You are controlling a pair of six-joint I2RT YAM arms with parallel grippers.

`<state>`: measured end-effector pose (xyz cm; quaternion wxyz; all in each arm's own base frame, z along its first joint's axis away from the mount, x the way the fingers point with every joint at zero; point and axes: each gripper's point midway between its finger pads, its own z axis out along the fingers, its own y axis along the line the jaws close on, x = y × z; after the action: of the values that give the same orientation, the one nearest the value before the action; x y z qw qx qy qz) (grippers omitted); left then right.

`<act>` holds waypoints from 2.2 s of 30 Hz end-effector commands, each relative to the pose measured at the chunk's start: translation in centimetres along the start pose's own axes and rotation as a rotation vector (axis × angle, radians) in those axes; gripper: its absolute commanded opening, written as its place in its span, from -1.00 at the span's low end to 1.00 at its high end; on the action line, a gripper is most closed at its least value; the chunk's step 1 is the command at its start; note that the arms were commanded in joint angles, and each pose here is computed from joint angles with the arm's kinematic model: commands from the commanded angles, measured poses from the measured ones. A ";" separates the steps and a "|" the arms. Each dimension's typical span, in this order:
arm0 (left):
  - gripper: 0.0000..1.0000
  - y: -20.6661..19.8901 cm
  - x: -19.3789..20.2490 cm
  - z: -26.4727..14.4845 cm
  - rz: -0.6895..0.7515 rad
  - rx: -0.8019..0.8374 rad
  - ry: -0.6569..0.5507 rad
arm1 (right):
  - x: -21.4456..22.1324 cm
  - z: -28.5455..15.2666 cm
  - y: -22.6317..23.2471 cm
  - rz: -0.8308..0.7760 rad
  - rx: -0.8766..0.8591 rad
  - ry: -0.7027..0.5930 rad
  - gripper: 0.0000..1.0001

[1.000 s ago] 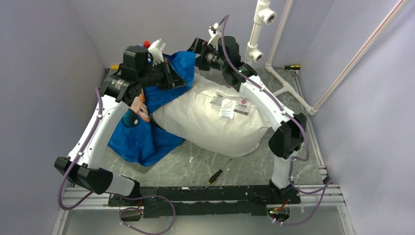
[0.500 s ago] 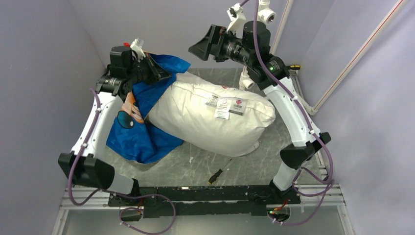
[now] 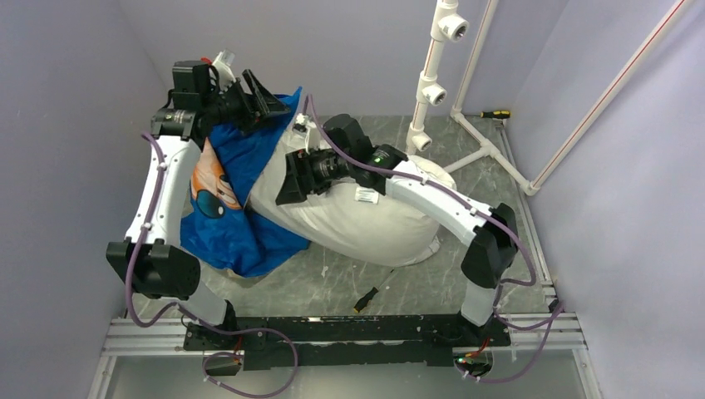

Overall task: Put the pillow into the pillowcase
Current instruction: Stuff the pillow into the pillowcase.

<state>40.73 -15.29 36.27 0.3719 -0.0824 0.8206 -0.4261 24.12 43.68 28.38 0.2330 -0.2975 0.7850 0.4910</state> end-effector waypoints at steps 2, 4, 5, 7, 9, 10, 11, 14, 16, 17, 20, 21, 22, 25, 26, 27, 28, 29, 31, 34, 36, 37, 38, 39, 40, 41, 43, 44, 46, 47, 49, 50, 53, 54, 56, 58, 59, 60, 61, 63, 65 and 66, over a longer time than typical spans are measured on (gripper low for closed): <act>0.71 -1.5 -0.6 -6.2 0.146 -0.122 -0.095 | -5.5 1.4 -6.5 -0.023 0.151 -0.169 0.56; 0.77 -0.3 0.3 -8.0 0.159 -0.219 -0.099 | -7.9 1.2 -8.8 0.009 0.189 -0.218 0.56; 0.78 0.7 1.2 -9.0 0.152 -0.276 -0.088 | -8.7 1.5 -10.2 0.029 0.201 -0.225 0.56; 0.79 2.9 2.9 -10.1 0.136 -0.378 -0.068 | -10.2 1.1 -12.2 0.058 0.232 -0.241 0.56; 0.79 4.7 4.9 -10.5 0.119 -0.423 -0.030 | -11.1 0.7 -13.5 0.074 0.246 -0.246 0.56; 0.78 5.5 5.9 -10.3 0.112 -0.427 -0.010 | -11.4 0.5 -14.0 0.085 0.253 -0.252 0.56; 0.76 6.9 7.3 -9.8 0.101 -0.437 0.022 | -11.5 0.3 -14.3 0.093 0.248 -0.254 0.56; 0.68 8.1 7.7 -8.1 0.160 -0.390 0.005 | -11.5 -0.3 -14.8 0.122 0.242 -0.255 0.56; 0.67 8.3 6.6 -6.8 0.253 -0.383 -0.037 | -11.2 -0.6 -14.8 0.137 0.230 -0.255 0.55; 0.67 8.4 5.8 -6.2 0.317 -0.390 -0.058 | -11.1 -0.7 -14.8 0.144 0.227 -0.252 0.55; 0.69 8.9 3.6 -4.2 0.479 -0.439 -0.102 | -11.0 -1.1 -14.7 0.152 0.214 -0.245 0.55; 0.68 9.3 3.1 -3.5 0.511 -0.451 -0.102 | -11.0 -1.2 -14.6 0.154 0.210 -0.243 0.55; 0.66 9.9 2.5 -3.0 0.538 -0.479 -0.101 | -11.0 -1.3 -14.5 0.157 0.203 -0.242 0.55; 0.59 12.4 1.0 -1.3 0.591 -0.567 -0.097 | -10.9 -1.5 -14.4 0.167 0.189 -0.240 0.55; 0.55 13.2 0.4 -1.1 0.604 -0.608 -0.106 | -10.9 -1.6 -14.3 0.169 0.184 -0.240 0.55; 0.51 13.9 -0.1 -0.7 0.615 -0.634 -0.108 | -10.9 -1.7 -14.2 0.173 0.180 -0.239 0.54; 0.45 14.5 -0.7 -0.4 0.624 -0.666 -0.115 | -10.8 -1.6 -14.2 0.175 0.176 -0.237 0.54; 0.33 15.2 -1.2 -0.3 0.623 -0.707 -0.122 | -10.7 -1.7 -14.2 0.177 0.173 -0.235 0.54; -0.18 15.8 -2.8 -0.3 0.625 -0.769 -0.156 | -10.7 -1.6 -14.1 0.179 0.167 -0.230 0.54; -0.94 14.8 -4.8 0.0 0.679 -0.764 -0.206 | -10.6 -1.5 -14.2 0.182 0.161 -0.225 0.54; -1.00 12.8 -5.7 -0.2 0.741 -0.705 -0.211 | -10.9 -1.5 -14.2 0.183 0.155 -0.228 0.53; -1.00 11.5 -5.7 -0.2 0.757 -0.655 -0.205 | -11.0 -1.6 -14.2 0.185 0.151 -0.231 0.53; -1.00 10.1 -5.6 -0.5 0.764 -0.605 -0.205 | -11.2 -1.6 -14.1 0.187 0.140 -0.233 0.53; -1.00 8.6 -5.3 -0.8 0.761 -0.547 -0.200 | -11.5 -1.6 -14.0 0.187 0.133 -0.239 0.52; -1.00 6.9 -4.7 -1.1 0.753 -0.481 -0.194 | -11.9 -1.7 -13.8 0.187 0.122 -0.246 0.52; -1.00 5.3 -3.9 -1.5 0.750 -0.410 -0.176 | -12.3 -1.8 -13.6 0.186 0.111 -0.256 0.52; -1.00 1.3 -1.4 -2.0 0.702 -0.239 -0.131 | -12.9 -1.8 -13.3 0.188 0.090 -0.267 0.51; -1.00 -1.1 0.1 -2.1 0.703 -0.150 -0.111 | -13.2 -1.7 -13.3 0.191 0.084 -0.269 0.50; -1.00 -5.8 2.9 -2.7 0.701 0.039 -0.073 | -13.4 -1.5 -13.4 0.192 0.077 -0.269 0.49; -1.00 -8.1 4.1 -3.2 0.692 0.127 -0.063 | -13.5 -1.4 -13.4 0.194 0.075 -0.267 0.49; -1.00 -12.3 6.0 -4.1 0.666 0.311 -0.039 | -13.5 -1.2 -13.6 0.197 0.073 -0.268 0.49; -1.00 -13.9 6.6 -4.7 0.637 0.387 -0.033 | -13.5 -1.2 -13.6 0.199 0.071 -0.268 0.49; -1.00 -15.2 7.3 -5.1 0.558 0.473 -0.028 | -13.8 -1.7 -13.3 0.191 0.077 -0.269 0.52; -1.00 -14.1 7.8 -4.5 0.534 0.445 -0.016 | -14.0 -2.3 -13.2 0.186 0.089 -0.271 0.55; -1.00 -11.5 7.6 -3.4 0.500 0.319 -0.031 | -14.3 -3.9 -12.8 0.178 0.124 -0.272 0.61; -1.00 -8.6 7.1 -2.7 0.469 0.175 -0.052 | -14.4 -6.0 -12.1 0.178 0.169 -0.267 0.69; -1.00 -7.1 6.8 -2.5 0.447 0.096 -0.067 | -14.2 -7.1 -11.4 0.174 0.191 -0.262 0.73; -1.00 -5.6 6.6 -2.5 0.430 0.016 -0.079 | -13.8 -8.1 -10.7 0.178 0.209 -0.249 0.76; -1.00 -4.5 6.5 -2.6 0.426 -0.035 -0.089 | -13.4 -9.0 -9.9 0.183 0.220 -0.237 0.79; -1.00 -2.6 6.3 -3.2 0.419 -0.118 -0.124 | -12.0 -10.7 -8.2 0.194 0.234 -0.207 0.84; -1.00 -1.2 6.4 -4.0 0.430 -0.165 -0.160 | -10.5 -12.9 -6.2 0.198 0.251 -0.186 0.89; -1.00 -0.4 6.5 -4.3 0.436 -0.186 -0.175 | -9.7 -13.9 -5.6 0.197 0.270 -0.175 0.92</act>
<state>34.21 -18.26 32.53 0.4531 0.0574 0.8432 -0.2837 39.50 36.82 32.35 0.2772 -0.1399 0.8285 0.4661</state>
